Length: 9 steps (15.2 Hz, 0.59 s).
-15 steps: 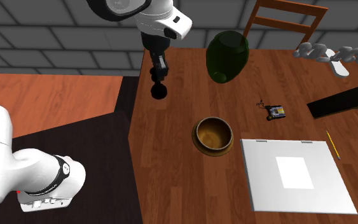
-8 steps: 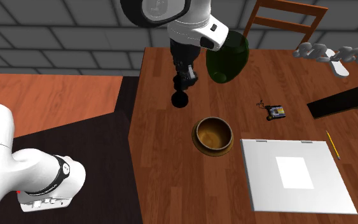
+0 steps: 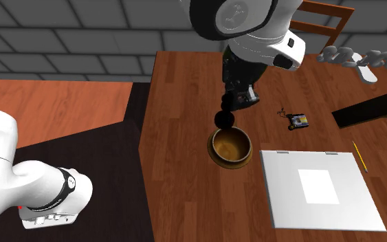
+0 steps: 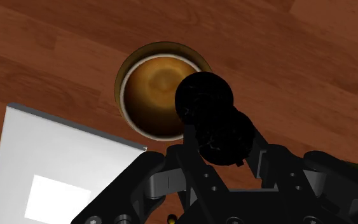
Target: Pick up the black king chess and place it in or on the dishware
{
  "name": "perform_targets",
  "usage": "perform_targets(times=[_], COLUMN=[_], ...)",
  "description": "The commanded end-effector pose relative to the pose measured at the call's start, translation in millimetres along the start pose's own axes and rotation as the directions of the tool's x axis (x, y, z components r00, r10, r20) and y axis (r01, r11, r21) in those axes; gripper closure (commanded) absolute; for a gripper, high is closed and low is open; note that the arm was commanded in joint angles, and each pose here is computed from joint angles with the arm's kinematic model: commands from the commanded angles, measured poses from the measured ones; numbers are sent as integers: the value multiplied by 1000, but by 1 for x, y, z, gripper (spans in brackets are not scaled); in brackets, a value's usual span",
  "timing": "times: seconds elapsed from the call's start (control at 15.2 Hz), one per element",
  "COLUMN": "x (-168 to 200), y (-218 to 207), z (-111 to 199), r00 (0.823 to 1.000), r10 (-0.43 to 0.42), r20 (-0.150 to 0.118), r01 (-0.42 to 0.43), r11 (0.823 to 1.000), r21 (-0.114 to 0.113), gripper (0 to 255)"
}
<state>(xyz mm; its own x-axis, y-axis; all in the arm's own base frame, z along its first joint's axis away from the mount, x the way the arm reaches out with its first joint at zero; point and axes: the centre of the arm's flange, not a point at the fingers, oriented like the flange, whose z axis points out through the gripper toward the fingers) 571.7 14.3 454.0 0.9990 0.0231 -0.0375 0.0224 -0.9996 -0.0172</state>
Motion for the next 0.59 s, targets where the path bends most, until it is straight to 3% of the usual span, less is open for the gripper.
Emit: perform_targets(times=[0.0,0.13,0.53], x=[14,29,31], y=[21,41,42], z=[-3,-7,25], r00=[1000,1000,1000], r10=[-1,-1,-1], r20=[0,0,0], r01=[1,1,1], r11=[1000,1000,1000], r21=[0,0,0], gripper=[255,255,255])
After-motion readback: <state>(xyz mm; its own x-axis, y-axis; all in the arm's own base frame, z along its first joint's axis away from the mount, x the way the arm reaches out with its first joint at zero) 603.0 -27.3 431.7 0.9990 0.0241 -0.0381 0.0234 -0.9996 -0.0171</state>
